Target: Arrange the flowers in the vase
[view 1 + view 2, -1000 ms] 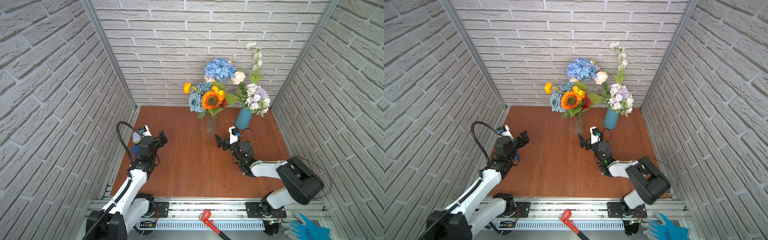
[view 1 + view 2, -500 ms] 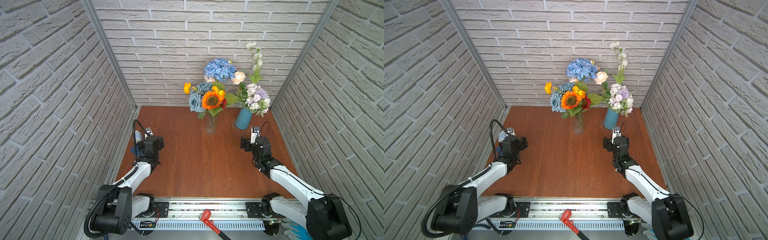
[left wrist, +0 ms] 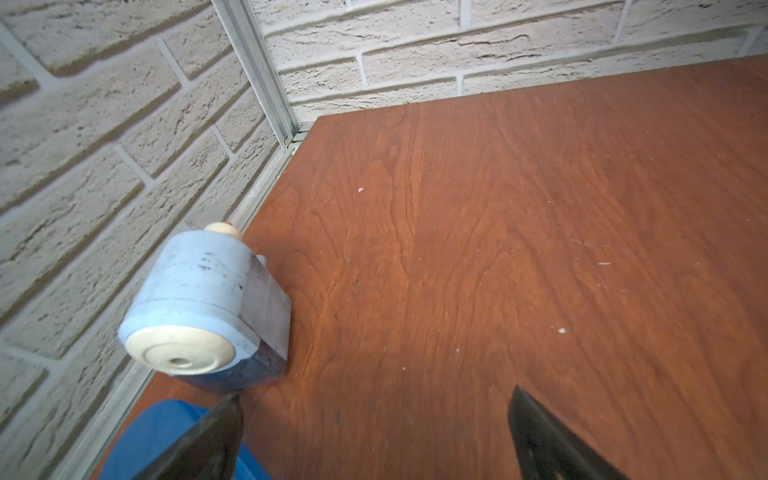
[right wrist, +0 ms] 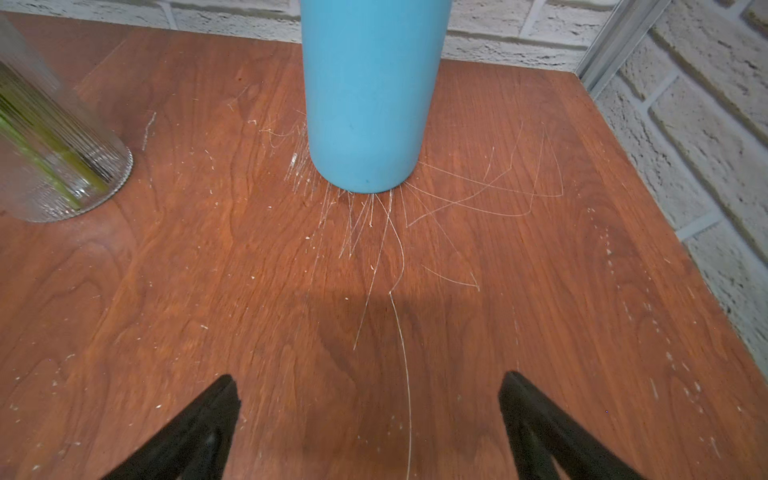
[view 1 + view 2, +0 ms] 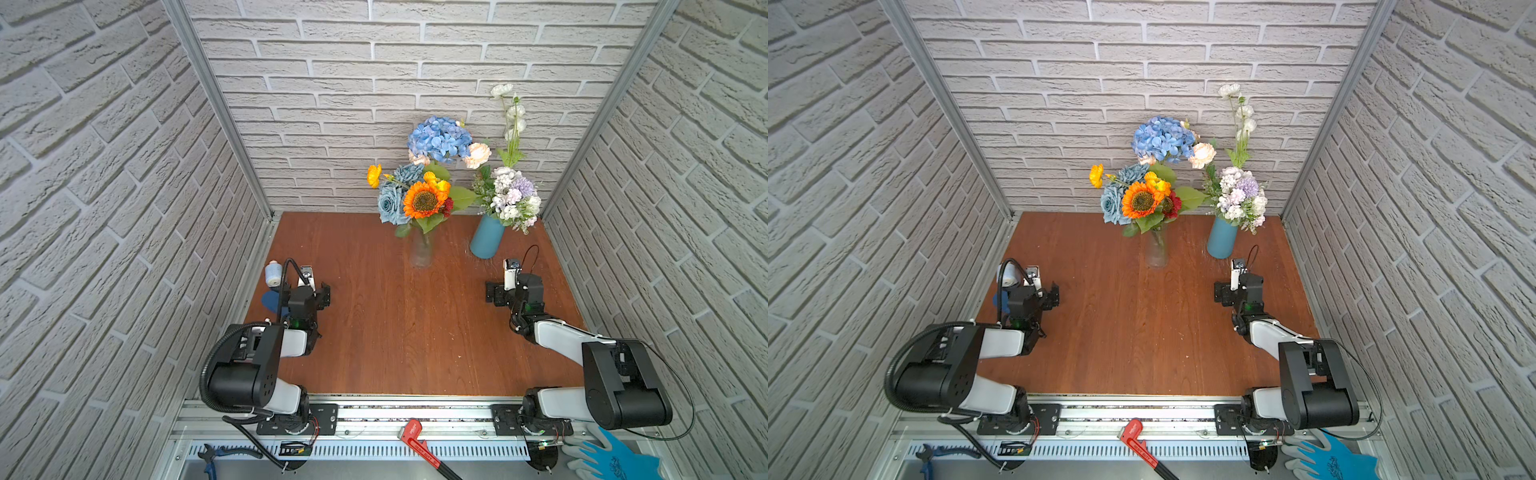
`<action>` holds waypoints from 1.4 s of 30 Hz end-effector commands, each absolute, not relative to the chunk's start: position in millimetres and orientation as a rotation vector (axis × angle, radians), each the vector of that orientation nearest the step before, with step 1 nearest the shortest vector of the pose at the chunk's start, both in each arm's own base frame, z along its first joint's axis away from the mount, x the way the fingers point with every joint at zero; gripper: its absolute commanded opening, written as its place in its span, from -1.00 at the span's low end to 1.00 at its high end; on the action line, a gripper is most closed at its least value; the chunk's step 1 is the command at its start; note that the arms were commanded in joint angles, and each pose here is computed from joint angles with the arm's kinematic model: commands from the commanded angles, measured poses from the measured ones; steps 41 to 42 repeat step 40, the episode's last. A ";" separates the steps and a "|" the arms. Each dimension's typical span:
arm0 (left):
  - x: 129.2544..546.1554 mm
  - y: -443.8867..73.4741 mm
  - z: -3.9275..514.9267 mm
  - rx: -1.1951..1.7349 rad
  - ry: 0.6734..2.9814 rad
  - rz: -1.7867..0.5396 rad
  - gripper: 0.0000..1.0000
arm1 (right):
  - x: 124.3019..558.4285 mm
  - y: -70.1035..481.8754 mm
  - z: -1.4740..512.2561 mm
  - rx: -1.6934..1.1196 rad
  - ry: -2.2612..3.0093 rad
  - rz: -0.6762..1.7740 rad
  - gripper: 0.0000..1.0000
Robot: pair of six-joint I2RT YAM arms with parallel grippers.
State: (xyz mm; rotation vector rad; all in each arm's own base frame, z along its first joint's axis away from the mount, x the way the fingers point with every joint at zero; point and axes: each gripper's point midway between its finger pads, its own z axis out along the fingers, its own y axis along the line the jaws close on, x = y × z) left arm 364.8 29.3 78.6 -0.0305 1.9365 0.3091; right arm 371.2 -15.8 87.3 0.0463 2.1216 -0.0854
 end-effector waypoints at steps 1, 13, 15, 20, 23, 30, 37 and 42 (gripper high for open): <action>375.6 30.5 102.1 -0.050 1.785 0.203 0.97 | 377.5 -21.2 111.7 0.049 2.034 -0.116 1.00; 392.8 30.8 90.5 -0.034 1.893 0.140 0.96 | 361.1 -31.4 124.1 0.062 1.915 -0.150 0.98; 396.2 33.6 88.5 -0.048 1.917 0.145 0.97 | 361.8 -26.8 122.8 0.059 1.938 -0.117 0.99; 396.4 34.4 88.9 -0.054 1.917 0.139 0.96 | 376.6 -4.6 120.0 0.064 1.915 0.049 1.00; 396.3 33.9 89.0 -0.052 1.916 0.140 0.96 | 380.3 -5.7 108.2 0.065 1.859 0.038 1.00; 396.7 34.1 88.8 -0.051 1.919 0.137 0.96 | 382.9 0.7 95.8 0.033 1.907 0.052 1.00; 396.7 34.3 88.6 -0.049 1.918 0.146 0.96 | 382.7 -0.3 96.6 0.039 1.908 0.046 1.00; 396.7 34.6 89.6 -0.050 1.916 0.138 0.96 | 382.5 -0.5 96.8 0.039 1.907 0.046 1.00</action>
